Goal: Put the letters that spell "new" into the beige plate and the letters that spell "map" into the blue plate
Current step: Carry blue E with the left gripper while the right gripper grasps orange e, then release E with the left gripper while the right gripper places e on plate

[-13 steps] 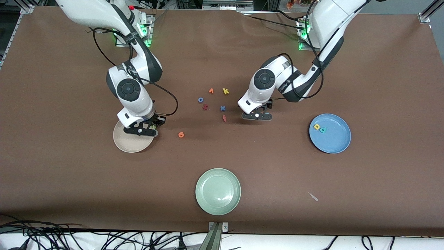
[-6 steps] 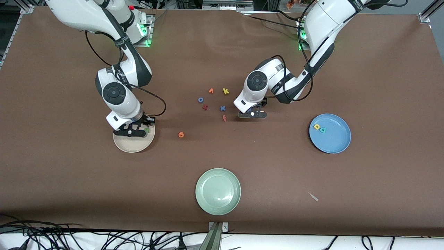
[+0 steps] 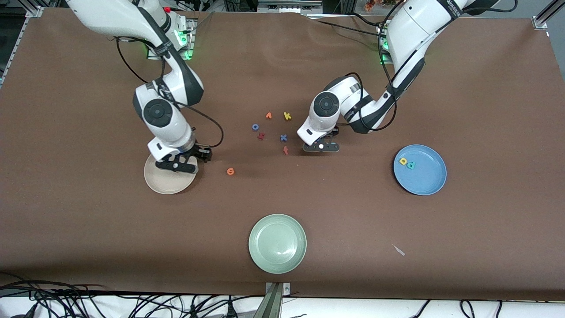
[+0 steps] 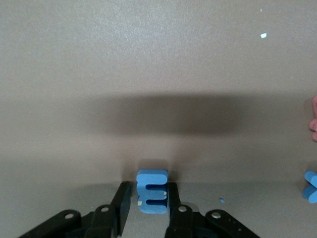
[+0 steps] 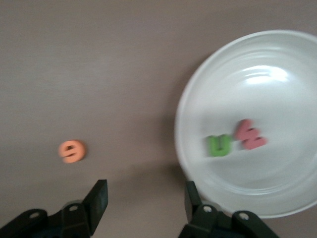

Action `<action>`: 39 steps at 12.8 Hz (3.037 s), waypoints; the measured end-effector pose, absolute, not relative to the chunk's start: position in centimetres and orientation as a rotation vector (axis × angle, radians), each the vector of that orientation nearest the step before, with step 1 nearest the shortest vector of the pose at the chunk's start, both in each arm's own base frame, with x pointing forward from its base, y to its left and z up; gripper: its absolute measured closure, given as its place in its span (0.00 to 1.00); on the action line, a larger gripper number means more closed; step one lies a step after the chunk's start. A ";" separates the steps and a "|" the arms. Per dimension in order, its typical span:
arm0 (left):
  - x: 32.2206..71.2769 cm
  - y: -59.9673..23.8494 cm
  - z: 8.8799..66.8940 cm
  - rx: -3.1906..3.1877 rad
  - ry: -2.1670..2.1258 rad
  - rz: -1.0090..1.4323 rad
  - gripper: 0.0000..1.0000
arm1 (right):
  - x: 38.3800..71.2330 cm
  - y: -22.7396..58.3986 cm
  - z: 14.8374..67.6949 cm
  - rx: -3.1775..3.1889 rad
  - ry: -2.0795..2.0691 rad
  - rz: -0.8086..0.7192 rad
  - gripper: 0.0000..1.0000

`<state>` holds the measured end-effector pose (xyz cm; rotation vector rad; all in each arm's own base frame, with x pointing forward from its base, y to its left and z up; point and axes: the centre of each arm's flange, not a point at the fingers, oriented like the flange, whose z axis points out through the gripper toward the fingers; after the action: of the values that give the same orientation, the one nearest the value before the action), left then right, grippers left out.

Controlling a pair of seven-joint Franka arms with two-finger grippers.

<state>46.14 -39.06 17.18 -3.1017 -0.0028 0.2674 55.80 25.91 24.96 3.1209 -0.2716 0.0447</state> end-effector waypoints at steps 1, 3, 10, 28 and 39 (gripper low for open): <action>46.2 -39.1 17.2 -3.103 -0.004 0.265 0.70 | 55.7 28.0 24.7 3.136 -0.309 0.039 0.29; 46.3 -39.1 17.3 -3.104 -0.010 0.263 0.73 | 55.5 31.1 23.2 3.150 -0.329 0.014 0.29; 54.9 -32.0 22.8 -2.986 0.003 0.379 0.73 | 55.8 32.9 19.3 3.153 -0.318 0.034 0.30; 65.4 -1.2 31.3 -2.913 0.399 0.588 0.08 | 57.3 31.5 17.7 3.165 -0.313 0.124 0.60; 62.3 5.0 48.2 -3.146 -0.069 0.440 0.00 | 58.2 30.6 17.6 3.161 -0.306 0.152 0.63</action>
<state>62.30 5.02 48.17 -3.1464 -0.0694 0.4399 58.22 30.59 17.59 3.1607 -0.3064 0.1518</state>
